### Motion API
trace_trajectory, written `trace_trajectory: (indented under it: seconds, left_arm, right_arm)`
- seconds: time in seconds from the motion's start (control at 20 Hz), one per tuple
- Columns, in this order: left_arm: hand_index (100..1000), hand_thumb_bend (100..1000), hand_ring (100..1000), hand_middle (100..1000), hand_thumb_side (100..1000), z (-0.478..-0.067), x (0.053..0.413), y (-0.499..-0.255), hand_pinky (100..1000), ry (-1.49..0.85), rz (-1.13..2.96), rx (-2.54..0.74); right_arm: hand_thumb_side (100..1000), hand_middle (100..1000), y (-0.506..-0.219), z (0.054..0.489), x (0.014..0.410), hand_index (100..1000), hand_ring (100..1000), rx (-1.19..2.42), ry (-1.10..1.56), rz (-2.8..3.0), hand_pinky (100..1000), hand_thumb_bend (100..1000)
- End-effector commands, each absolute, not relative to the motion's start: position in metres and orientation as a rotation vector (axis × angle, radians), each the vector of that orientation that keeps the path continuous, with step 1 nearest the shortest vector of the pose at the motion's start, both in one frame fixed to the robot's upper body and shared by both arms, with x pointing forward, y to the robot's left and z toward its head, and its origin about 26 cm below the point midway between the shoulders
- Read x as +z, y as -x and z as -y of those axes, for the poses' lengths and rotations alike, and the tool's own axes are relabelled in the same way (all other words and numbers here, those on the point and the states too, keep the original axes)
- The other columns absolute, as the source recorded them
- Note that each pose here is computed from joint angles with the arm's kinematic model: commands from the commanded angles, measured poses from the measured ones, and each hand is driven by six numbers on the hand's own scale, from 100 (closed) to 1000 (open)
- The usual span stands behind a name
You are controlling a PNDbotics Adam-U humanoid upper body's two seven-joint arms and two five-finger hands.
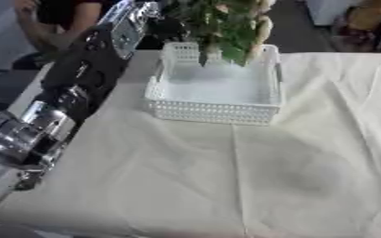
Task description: Pick up objects on the table and place them in the box.
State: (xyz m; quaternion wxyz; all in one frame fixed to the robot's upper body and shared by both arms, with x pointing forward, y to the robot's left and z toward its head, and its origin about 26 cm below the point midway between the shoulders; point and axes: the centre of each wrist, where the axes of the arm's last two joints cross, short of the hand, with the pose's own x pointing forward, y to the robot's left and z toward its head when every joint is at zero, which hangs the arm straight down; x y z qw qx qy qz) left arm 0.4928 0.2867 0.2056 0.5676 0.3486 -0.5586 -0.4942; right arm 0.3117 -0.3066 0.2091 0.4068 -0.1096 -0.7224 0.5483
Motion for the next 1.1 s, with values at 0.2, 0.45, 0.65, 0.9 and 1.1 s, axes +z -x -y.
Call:
trace_trajectory:
  seconds: [0.2,0.45,0.65,0.9,1.1]
  left_arm:
    - [162,100,100,100,367,-0.275,0.196,-0.492,100,-0.857,1.273,-1.26]
    - [637,100,499,570,206,-0.262,0.151,-0.489,489,-0.977,1.101,-1.422]
    - [1000,768,976,996,1000,-0.262,0.116,-0.485,898,-0.972,0.905,-1.57]
    - [1000,812,999,1000,1000,-0.269,0.108,-0.483,942,-0.977,0.813,-1.62]
    - [1000,805,1000,1000,1000,-0.273,0.109,-0.483,959,-0.98,0.794,-1.62]
  right_arm:
    - [312,841,-0.311,0.304,0.218,941,529,1.411,0.294,1.848,520,100]
    - [309,841,-0.313,0.299,0.219,941,530,1.421,0.282,1.866,522,100]
    - [311,841,-0.313,0.298,0.22,941,530,1.423,0.278,1.872,522,100]
    - [310,841,-0.313,0.298,0.22,942,529,1.422,0.278,1.873,522,100]
    - [309,841,-0.313,0.298,0.219,942,529,1.422,0.277,1.871,522,100]
